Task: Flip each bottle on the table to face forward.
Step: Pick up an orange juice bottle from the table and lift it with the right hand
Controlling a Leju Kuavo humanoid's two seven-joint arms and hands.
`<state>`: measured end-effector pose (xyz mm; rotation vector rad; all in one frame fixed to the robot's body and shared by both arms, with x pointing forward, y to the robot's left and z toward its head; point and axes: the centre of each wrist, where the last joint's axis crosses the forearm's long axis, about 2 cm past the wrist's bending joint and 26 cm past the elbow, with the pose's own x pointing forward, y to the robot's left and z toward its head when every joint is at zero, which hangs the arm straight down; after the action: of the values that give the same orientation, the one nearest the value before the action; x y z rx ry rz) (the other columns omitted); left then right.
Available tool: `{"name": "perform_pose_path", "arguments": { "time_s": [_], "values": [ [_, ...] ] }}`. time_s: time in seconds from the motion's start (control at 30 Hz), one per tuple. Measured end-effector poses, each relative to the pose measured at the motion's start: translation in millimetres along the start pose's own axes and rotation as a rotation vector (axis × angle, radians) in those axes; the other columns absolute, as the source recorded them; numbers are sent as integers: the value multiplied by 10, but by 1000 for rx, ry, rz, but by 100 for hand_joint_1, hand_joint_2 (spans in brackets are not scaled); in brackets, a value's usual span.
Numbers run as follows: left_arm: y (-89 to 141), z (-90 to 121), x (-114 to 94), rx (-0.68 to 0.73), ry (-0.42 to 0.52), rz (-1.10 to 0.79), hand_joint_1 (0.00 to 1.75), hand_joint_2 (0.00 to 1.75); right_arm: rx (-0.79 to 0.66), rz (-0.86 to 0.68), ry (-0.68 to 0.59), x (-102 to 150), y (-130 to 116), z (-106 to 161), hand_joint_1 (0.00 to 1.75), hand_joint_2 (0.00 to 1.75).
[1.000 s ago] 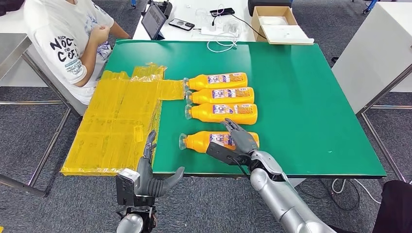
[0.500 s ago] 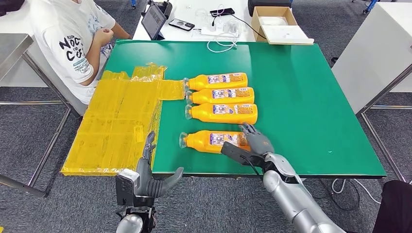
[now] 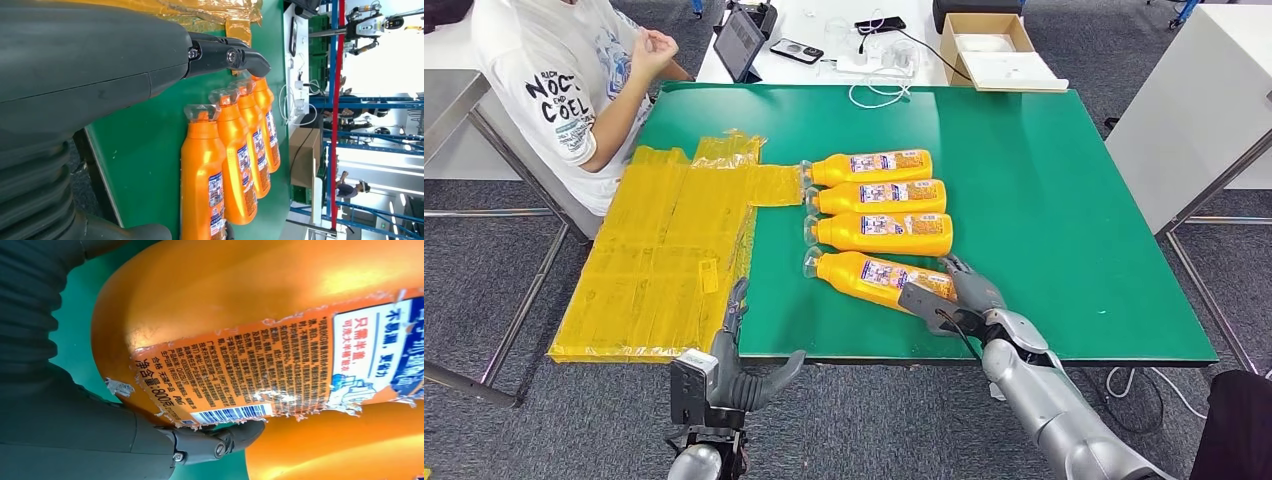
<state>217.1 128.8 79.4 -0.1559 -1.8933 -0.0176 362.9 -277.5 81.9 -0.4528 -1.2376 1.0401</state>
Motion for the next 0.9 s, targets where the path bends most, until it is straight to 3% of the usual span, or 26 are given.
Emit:
{"name": "perform_pose_path", "arguments": {
  "time_s": [0.1,0.17,0.2,0.3,0.33,0.43,0.73,0.9],
  "values": [
    [-1,1,-3,0,4,1,0,175,0,-3,1,-8,-7,-8,0,175],
    [-4,4,-8,0,10,3,0,175,-6,-7,-10,-8,-2,-13,9,175],
    [-5,6,-11,0,14,4,0,175,-12,-9,-20,-3,4,-16,27,175],
    [-14,9,-16,-3,22,7,0,175,-37,-21,-59,33,53,-20,124,175],
    [-16,10,-18,-3,24,7,0,175,-47,-26,-73,50,80,-19,147,175],
    [-19,13,-23,-4,27,9,0,175,-81,-43,-109,97,170,1,162,175],
    [-21,14,-29,-2,32,13,0,175,-135,-86,-175,170,294,79,161,175],
    [-23,13,-35,-2,35,15,0,175,-181,-112,-212,212,297,100,174,175]
  ]
}}
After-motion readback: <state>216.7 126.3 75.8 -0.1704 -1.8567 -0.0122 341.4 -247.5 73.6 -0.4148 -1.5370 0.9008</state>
